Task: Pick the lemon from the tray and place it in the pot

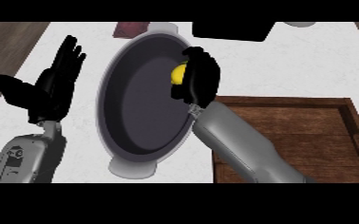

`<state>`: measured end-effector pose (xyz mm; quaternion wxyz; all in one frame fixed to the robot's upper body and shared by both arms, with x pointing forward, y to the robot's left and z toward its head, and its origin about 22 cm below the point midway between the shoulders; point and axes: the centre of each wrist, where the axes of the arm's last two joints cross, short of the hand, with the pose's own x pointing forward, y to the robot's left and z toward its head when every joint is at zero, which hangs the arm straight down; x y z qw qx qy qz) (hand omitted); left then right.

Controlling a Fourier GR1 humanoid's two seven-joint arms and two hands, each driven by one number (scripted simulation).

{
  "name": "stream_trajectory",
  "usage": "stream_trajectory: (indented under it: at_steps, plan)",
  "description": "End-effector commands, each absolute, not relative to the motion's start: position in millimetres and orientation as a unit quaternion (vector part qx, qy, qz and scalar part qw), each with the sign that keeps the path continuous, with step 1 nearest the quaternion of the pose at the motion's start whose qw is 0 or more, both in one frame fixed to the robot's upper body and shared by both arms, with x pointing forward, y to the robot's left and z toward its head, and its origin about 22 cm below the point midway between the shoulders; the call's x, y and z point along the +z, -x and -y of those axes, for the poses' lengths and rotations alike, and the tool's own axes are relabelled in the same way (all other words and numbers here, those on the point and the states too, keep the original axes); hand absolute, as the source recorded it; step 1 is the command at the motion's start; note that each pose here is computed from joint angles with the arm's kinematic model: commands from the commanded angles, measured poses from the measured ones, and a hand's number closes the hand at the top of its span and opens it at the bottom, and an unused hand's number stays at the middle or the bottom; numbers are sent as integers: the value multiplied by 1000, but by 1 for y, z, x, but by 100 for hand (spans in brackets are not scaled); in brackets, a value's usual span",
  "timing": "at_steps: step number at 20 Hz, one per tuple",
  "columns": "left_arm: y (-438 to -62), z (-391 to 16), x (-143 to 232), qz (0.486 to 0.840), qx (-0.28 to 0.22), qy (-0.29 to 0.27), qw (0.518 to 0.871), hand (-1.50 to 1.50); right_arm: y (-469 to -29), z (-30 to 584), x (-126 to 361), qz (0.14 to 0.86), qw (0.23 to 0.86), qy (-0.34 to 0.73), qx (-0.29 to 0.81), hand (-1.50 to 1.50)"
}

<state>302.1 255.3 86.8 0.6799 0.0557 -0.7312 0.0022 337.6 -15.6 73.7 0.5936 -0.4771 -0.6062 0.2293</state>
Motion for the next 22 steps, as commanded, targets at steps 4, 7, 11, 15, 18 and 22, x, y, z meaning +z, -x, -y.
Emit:
stream_trajectory:
  at_steps: [4,7,11,15,18,22]
  plan:
    - [-304,-257,89,730,6,-57,681,0,-329,14,78,689,627,361,47,-150]
    - [-305,-261,87,729,6,-57,682,0,-323,10,72,709,621,334,-2,-150]
    - [-297,-269,85,725,10,-83,684,0,-316,13,69,727,613,303,-57,-150]
    - [-275,-277,78,719,29,-87,689,0,-312,19,77,730,619,285,-51,-150]
    - [-270,-286,79,718,30,-93,689,0,-286,35,68,735,618,273,-59,-150]
    - [-292,-298,79,718,31,-108,687,0,-273,46,71,738,619,264,-57,-150]
